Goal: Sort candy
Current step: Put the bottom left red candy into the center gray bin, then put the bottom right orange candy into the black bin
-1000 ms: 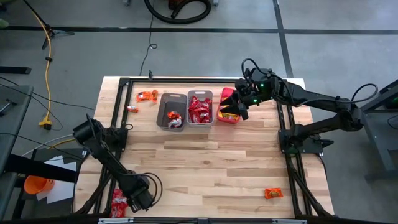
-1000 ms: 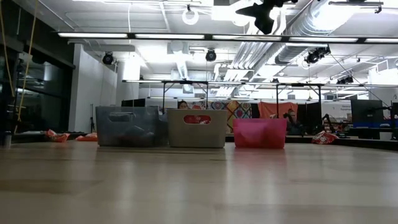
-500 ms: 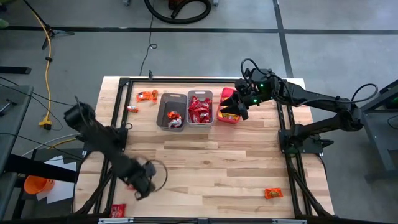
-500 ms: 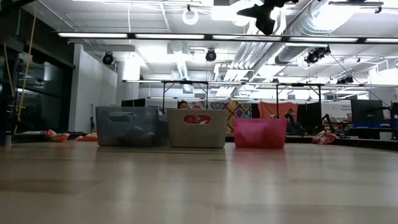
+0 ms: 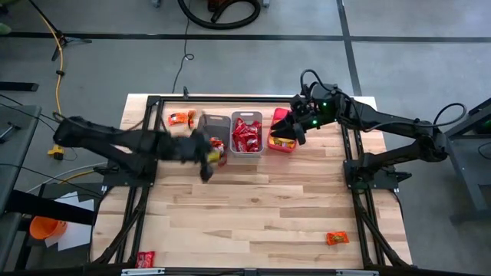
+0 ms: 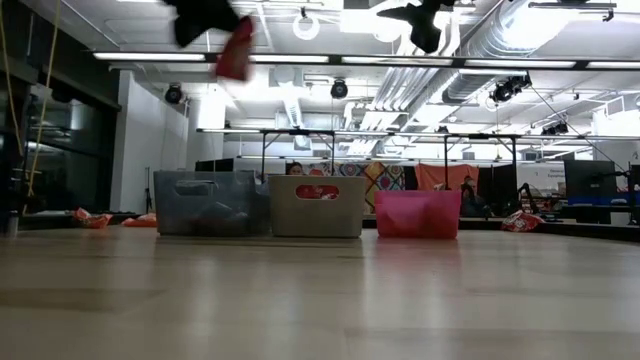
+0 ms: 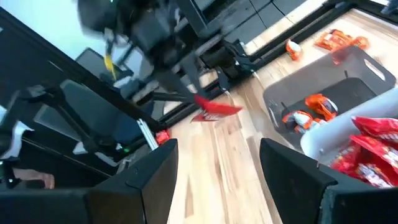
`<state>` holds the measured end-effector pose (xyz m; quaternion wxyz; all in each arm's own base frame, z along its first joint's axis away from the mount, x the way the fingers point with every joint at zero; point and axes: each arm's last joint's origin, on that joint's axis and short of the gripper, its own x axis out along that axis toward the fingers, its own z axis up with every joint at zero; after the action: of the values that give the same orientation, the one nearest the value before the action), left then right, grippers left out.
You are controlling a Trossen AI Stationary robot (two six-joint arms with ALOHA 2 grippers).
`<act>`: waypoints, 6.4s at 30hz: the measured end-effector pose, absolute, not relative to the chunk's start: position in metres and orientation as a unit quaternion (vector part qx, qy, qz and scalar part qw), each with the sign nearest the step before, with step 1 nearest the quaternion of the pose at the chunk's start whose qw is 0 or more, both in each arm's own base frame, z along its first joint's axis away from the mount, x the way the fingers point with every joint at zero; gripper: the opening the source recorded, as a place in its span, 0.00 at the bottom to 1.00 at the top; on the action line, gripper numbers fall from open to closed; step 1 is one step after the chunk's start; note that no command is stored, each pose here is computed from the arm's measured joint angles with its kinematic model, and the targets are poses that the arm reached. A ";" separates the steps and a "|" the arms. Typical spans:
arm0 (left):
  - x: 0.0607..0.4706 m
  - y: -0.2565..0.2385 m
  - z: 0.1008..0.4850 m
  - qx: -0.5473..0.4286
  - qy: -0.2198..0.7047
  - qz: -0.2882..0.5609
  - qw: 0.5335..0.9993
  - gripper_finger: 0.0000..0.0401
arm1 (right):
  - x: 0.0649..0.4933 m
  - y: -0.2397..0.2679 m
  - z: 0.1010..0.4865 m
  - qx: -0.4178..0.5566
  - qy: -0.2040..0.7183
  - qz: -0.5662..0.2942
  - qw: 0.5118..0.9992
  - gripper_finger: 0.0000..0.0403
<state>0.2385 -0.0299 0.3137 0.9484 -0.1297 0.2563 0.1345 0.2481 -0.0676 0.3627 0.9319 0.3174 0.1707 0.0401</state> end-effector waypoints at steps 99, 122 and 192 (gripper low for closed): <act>0.213 0.004 0.362 -0.157 -0.051 0.080 0.983 0.57 | 0.175 0.173 0.165 0.355 0.732 0.029 0.580 0.55; 0.213 0.006 0.362 -0.158 -0.053 0.092 0.982 0.57 | 0.178 0.181 0.159 0.301 0.721 0.007 0.624 0.04; 0.198 0.007 0.369 -0.185 -0.071 0.103 0.975 0.57 | 0.201 0.111 0.237 0.222 0.585 0.003 0.780 0.00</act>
<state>0.1981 0.0070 0.3690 0.9747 -0.1850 -0.0709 0.1033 0.2009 0.1107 0.2365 0.7802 0.2222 0.5848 0.0032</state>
